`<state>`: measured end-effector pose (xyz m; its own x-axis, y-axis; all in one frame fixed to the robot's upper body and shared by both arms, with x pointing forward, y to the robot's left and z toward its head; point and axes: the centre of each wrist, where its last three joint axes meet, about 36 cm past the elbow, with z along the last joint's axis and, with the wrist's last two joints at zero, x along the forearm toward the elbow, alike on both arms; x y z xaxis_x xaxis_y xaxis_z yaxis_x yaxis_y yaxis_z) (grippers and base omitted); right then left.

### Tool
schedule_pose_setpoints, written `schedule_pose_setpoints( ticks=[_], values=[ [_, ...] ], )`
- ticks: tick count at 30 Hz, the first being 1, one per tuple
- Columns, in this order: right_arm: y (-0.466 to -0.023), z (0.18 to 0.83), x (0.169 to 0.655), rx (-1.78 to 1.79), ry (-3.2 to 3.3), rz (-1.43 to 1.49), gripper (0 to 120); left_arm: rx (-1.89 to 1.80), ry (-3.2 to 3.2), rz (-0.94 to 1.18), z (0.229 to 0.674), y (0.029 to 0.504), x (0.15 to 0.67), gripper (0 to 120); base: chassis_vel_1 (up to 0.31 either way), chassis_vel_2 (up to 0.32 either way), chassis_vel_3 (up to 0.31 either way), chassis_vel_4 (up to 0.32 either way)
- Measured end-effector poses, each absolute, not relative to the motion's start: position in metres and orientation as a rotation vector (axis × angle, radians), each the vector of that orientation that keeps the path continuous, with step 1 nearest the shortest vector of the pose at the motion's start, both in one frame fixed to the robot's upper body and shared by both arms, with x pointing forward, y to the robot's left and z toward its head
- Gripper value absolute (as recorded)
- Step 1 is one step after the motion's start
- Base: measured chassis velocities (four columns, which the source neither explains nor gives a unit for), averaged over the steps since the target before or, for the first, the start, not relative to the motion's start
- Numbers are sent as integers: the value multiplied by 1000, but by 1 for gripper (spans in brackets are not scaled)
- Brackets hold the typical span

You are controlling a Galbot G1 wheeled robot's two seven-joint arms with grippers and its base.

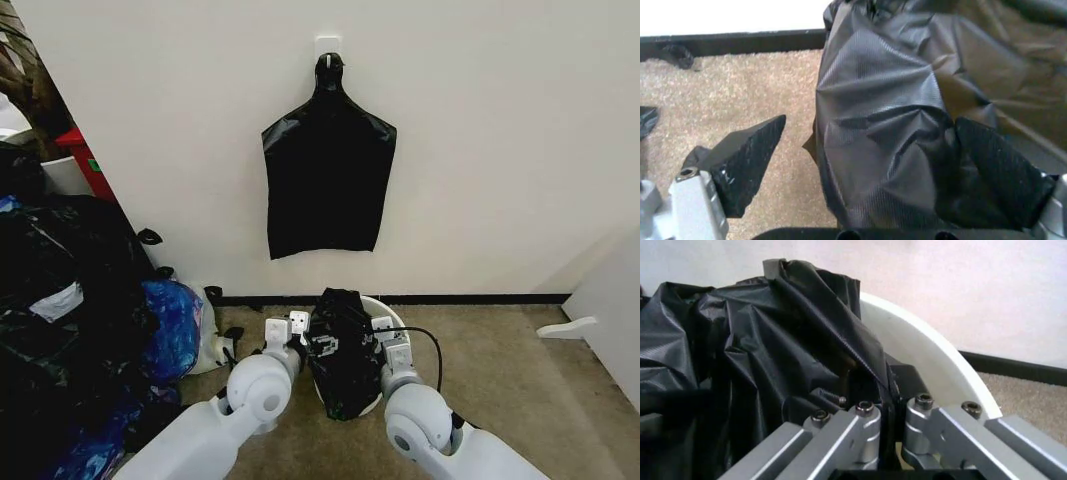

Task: Place the garbage bag over the trash bin.

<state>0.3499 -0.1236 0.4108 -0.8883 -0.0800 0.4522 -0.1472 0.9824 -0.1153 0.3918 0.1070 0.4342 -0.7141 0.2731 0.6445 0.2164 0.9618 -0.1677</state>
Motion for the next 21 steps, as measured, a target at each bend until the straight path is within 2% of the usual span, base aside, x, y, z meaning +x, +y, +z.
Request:
schedule_pose_setpoints(
  ticks=[19, 21],
  values=[
    [-124, 406, 348, 150, -2635, 184, 0, -246, -2322, 22, 415, 83, 409, 100, 0, 0, 0, 0],
    [-124, 406, 347, 152, -2633, 185, 0, -245, -2317, 12, 411, 81, 411, 94, 0, 0, 0, 0]
  ],
)
